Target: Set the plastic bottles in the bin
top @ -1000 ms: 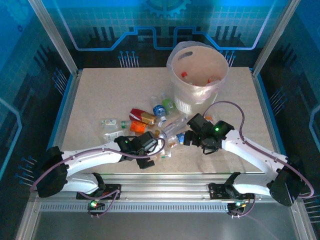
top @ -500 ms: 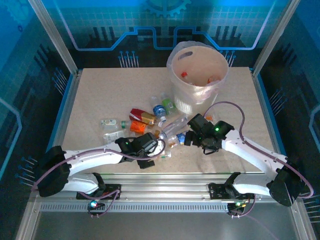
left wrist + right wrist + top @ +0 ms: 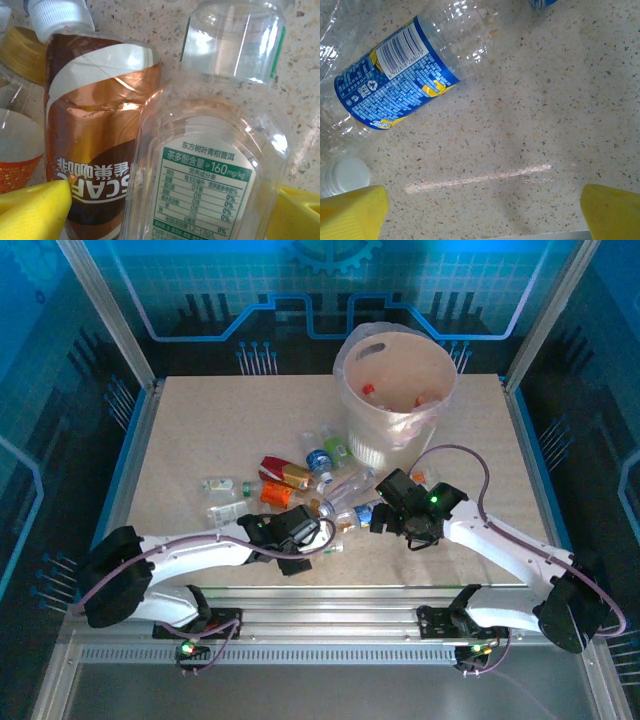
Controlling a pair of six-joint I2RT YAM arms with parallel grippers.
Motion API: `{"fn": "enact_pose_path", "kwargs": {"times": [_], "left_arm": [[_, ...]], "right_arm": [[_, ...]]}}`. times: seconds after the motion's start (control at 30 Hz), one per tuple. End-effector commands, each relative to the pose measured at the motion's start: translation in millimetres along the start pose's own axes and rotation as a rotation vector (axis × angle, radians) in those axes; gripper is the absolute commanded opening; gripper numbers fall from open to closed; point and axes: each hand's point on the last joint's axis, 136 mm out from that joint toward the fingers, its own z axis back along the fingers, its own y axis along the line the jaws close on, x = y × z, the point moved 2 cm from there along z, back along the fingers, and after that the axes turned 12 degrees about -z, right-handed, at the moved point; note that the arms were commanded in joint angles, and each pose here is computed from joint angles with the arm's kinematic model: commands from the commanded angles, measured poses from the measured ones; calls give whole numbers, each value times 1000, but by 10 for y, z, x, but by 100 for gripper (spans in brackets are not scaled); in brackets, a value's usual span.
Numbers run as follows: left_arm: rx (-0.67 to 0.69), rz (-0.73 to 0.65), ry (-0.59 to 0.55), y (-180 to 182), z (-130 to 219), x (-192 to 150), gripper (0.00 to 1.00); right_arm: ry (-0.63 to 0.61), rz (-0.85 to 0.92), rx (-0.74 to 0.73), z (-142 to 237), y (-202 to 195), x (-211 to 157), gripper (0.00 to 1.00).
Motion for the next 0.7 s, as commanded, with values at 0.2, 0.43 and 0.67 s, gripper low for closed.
{"fn": "enact_pose_path", "kwargs": {"times": [0.2,0.43,0.67], "left_arm": [[-77,-35,71,-184,-70,-156,95],[1,-45,51,-124,61,-141,91],[28,-42,9,-169,186,-126,94]], "right_arm": [[-9,-14,-17,-11,-81,24,100],[-4,-15,-22,-18,-96,11,100],[-6,-16,-15,-15,-95,10,100]]}}
